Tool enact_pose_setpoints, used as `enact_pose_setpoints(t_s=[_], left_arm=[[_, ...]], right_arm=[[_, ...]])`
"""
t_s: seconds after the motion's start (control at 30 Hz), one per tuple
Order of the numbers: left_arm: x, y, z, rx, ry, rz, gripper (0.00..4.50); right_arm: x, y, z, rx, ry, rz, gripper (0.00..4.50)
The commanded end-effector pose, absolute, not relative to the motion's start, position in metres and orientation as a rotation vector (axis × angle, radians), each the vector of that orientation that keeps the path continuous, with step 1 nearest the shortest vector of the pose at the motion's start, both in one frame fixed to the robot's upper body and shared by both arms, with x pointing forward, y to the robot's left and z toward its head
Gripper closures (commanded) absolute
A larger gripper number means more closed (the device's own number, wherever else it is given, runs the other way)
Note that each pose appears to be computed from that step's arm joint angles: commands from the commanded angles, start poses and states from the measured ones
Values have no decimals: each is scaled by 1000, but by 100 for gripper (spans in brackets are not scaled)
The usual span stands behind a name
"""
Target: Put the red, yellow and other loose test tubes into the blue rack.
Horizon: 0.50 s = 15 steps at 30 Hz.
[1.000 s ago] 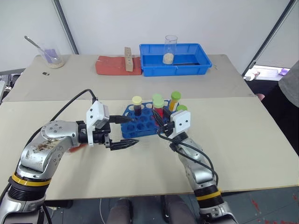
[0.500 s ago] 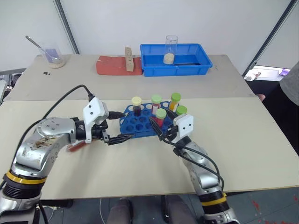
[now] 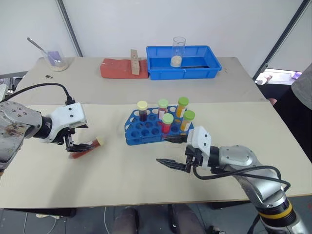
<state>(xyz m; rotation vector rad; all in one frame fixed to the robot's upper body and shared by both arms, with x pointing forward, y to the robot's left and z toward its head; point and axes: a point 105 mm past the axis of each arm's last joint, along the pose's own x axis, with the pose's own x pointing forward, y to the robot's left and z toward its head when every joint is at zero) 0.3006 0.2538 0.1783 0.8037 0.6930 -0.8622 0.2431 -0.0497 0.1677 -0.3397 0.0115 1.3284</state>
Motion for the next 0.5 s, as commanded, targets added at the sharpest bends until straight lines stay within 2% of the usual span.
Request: enact_pose_setpoints(t_s=[0.03,0.27,0.5], left_arm=[[307,262,171,831,741,-825,0],[316,266,137,809,835,-814,0],[327,260,128,828,848,-822,0]], right_arm=[[231,-44,178,-330,17,1408,73],[227,-46,177,-312,50,1441,73],[225,-47,181,-267,36,1441,73]])
